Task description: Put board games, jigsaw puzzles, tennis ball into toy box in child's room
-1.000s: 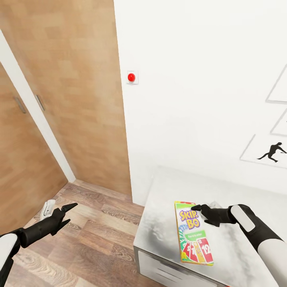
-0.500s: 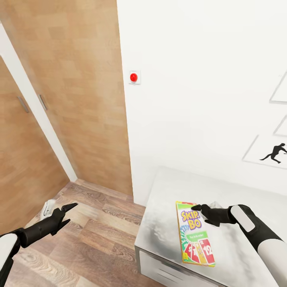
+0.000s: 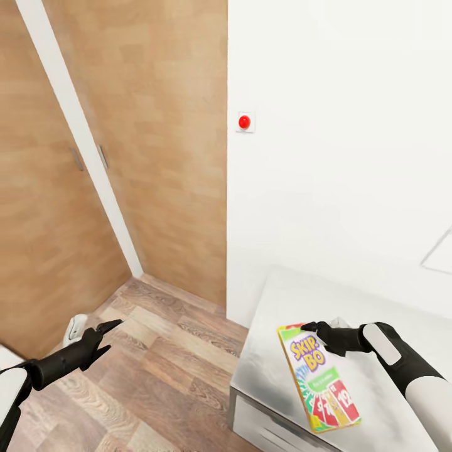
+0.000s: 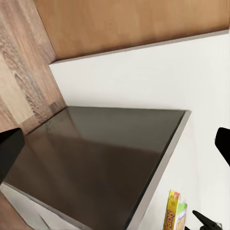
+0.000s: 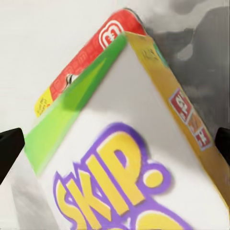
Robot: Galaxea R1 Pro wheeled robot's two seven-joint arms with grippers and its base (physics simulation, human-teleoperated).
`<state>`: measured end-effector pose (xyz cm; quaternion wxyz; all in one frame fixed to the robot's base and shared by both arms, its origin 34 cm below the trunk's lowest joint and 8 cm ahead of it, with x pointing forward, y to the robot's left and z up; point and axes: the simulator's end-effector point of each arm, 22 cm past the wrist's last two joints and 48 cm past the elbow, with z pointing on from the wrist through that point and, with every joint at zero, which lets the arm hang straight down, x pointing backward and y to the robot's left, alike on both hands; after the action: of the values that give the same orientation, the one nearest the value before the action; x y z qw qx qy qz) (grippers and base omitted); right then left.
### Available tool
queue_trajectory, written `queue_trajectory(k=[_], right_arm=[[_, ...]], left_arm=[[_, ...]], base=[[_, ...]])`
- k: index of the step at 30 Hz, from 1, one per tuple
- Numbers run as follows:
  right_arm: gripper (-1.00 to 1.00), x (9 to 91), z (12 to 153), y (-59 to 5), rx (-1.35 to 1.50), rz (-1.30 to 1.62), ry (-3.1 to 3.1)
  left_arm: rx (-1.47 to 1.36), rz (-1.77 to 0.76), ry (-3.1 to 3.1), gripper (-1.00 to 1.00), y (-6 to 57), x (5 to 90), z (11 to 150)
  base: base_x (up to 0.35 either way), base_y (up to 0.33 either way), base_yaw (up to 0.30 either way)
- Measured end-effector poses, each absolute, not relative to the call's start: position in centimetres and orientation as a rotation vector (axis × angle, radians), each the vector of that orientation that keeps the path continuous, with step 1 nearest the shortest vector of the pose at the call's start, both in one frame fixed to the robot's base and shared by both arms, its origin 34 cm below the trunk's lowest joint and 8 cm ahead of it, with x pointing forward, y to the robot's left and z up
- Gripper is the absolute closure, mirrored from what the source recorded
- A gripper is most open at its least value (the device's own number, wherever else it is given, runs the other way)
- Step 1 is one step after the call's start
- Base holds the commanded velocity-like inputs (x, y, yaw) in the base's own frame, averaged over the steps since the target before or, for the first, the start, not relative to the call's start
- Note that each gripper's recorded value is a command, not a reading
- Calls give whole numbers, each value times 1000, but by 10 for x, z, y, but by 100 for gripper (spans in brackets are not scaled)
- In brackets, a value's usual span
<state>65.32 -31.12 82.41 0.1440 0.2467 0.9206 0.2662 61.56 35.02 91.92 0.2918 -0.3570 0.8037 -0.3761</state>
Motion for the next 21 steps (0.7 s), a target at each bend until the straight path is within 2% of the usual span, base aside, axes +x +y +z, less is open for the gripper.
queue_trajectory(k=[10,21], right_arm=[[-100,653,825,-311,711,771,2653],[-100,654,825,-311,710,772,2652]], left_arm=[[-954,-1000,2143,-100,351,615,919],[-982,-983,2135,-100,356,614,912]], base=[[0,0,243],[-22,0,48]])
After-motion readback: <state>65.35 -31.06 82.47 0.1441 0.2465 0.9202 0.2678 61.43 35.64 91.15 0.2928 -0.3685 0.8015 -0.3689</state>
